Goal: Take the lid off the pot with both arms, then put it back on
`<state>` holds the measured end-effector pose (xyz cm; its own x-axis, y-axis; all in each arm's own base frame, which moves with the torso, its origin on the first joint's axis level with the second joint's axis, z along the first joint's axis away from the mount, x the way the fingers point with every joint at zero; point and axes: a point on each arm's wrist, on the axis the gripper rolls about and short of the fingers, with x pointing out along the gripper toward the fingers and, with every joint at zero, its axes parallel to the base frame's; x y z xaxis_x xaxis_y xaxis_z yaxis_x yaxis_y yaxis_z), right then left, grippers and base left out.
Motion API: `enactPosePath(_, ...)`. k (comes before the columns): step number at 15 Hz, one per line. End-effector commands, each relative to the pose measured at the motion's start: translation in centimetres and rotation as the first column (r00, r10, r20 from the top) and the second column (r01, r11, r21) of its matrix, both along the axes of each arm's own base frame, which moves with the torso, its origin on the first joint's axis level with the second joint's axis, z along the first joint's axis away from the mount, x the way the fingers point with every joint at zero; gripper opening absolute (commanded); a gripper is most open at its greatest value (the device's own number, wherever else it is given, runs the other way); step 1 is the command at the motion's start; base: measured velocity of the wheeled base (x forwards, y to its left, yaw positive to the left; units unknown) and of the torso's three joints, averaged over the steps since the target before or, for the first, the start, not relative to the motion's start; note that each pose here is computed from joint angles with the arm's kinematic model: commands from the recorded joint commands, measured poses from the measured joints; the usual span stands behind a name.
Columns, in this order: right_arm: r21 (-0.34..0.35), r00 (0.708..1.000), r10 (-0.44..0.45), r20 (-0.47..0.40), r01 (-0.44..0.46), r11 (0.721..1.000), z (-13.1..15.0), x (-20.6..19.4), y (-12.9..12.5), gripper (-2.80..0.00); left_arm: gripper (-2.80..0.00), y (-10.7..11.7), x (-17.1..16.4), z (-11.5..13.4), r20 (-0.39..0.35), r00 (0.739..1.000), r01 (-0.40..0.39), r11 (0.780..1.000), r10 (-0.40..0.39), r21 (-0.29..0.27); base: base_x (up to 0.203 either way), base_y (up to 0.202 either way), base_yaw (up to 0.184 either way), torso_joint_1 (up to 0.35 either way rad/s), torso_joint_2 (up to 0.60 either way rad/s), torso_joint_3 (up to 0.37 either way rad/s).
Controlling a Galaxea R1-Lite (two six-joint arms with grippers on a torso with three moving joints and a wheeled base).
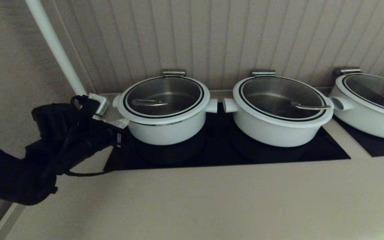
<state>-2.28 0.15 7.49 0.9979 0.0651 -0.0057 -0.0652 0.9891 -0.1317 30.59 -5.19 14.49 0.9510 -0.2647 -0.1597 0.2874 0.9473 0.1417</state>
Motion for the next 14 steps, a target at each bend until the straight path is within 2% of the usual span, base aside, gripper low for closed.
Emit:
enactPosePath(1,-0.001,1.0,0.001,-0.001,-0.001,1.0,0.0,0.0,0.0,-2.8,-2.8,0.1,-0.7,-0.7,-0.026,1.0,0.0,1.0,0.0,0.005,0.0,0.0,0.0,0.0,0.0,0.0)
enactPosePath(4,-0.001,1.0,0.0,-0.002,0.0,1.0,0.0,0.0,0.0,-2.8,-2.8,0.3,-1.8,-1.5,-0.064,0.998,-0.001,1.0,0.002,0.01,0.0,0.0,0.0,0.0,0.0,0.0)
enactPosePath(8,-0.001,1.0,-0.001,-0.002,0.001,1.0,0.0,0.0,0.0,-2.8,-2.8,0.5,-2.8,-2.2,-0.049,0.999,-0.002,1.0,0.002,0.01,0.0,0.0,0.0,0.0,0.0,0.0)
enactPosePath(14,-0.001,1.0,0.001,-0.002,-0.001,1.0,0.0,0.0,0.0,-2.8,-2.8,1.2,-6.5,-2.1,-0.064,0.997,-0.034,0.999,0.035,0.015,0.0,0.0,0.0,0.0,0.0,0.0)
